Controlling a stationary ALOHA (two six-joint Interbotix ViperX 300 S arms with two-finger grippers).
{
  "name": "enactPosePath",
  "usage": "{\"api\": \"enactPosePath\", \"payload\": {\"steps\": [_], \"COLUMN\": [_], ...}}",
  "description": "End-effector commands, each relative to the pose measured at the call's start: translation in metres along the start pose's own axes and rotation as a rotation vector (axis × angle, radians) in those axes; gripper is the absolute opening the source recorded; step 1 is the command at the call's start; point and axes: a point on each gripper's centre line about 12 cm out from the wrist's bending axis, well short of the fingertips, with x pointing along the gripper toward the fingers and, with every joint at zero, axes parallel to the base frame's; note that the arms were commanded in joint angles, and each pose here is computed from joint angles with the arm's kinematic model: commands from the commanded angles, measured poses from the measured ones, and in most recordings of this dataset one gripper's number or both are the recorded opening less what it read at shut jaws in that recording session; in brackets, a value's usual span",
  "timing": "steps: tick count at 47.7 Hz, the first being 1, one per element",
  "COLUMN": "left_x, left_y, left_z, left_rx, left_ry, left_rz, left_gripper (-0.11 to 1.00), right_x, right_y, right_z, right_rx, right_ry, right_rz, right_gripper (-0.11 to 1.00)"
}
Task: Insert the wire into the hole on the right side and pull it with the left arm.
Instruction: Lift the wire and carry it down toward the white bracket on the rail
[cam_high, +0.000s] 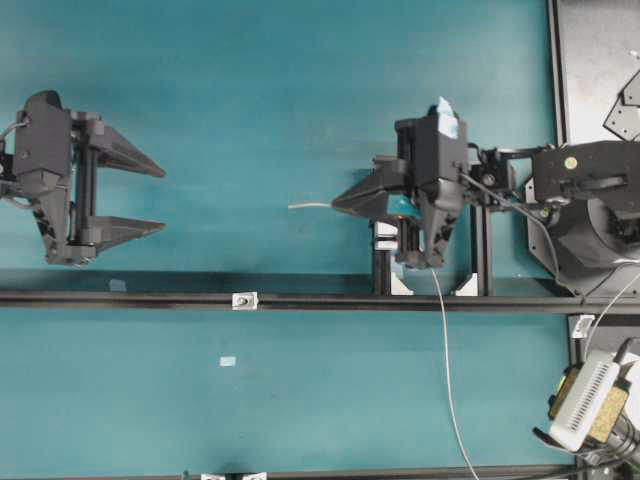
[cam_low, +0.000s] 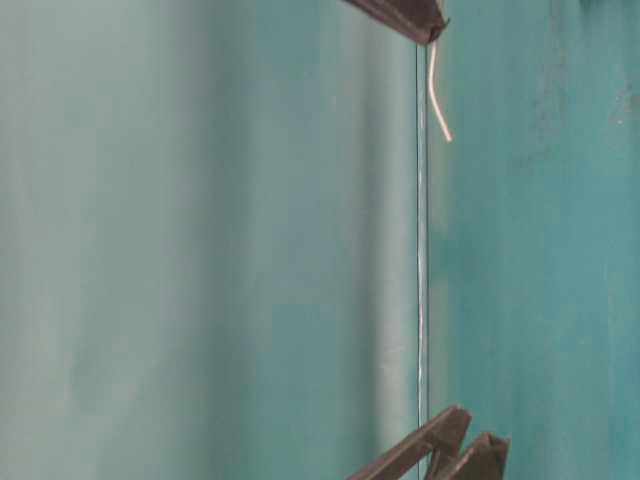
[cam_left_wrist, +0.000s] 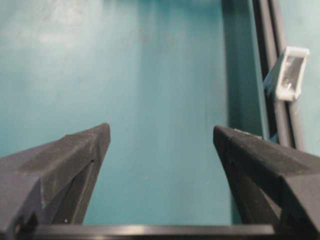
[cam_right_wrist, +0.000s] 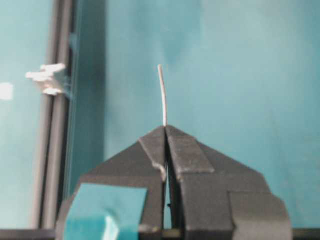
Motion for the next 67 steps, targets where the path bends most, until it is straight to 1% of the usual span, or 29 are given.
{"api": "enactPosePath", "payload": {"steps": [1,6,9,17,26,31,38,44,50,58,67], "left_x": [0.001,0.004,0.007,0.014,0.02,0.024,0.031,0.038,0.044,0.049,0.05], "left_y": [-0.001,-0.001,-0.003,-0.012,-0.014,-0.016,-0.022,-0.033,-0.04,-0.046,-0.055], "left_z": [0.001,-0.009,-0.011,-0.017,-0.025,-0.026,-0.029,-0.034,-0.038,-0.041,-0.043], "left_rx": [-0.023,-0.049,-0.056,-0.051,-0.064,-0.072,-0.066,-0.056,-0.05,-0.054,-0.067], "left_ry": [-0.039,-0.036,-0.045,-0.084,-0.115,-0.123,-0.117,-0.118,-0.132,-0.134,-0.132], "left_rz": [-0.007,-0.007,-0.019,-0.052,-0.062,-0.069,-0.084,-0.117,-0.136,-0.155,-0.18], "left_gripper": [0.56,0.56,0.56,0.56,0.56,0.56,0.56,0.56,0.56,0.56,0.56], "right_x": [-0.004,-0.006,-0.007,-0.003,0.007,0.013,0.017,0.02,0.026,0.034,0.042], "right_y": [0.007,0.011,0.012,0.018,0.028,0.035,0.049,0.061,0.073,0.085,0.092], "right_z": [0.003,-0.006,-0.008,-0.019,-0.03,-0.036,-0.043,-0.049,-0.056,-0.064,-0.075], "right_rx": [0.005,0.026,0.043,0.061,0.075,0.062,0.03,0.015,0.023,0.007,0.009], "right_ry": [-0.061,-0.073,-0.085,-0.113,-0.135,-0.157,-0.188,-0.187,-0.179,-0.201,-0.215], "right_rz": [0.039,0.057,0.063,0.087,0.092,0.073,0.024,-0.003,-0.007,-0.004,-0.034], "right_gripper": [0.0,0.0,0.0,0.0,0.0,0.0,0.0,0.0,0.0,0.0,0.0]}}
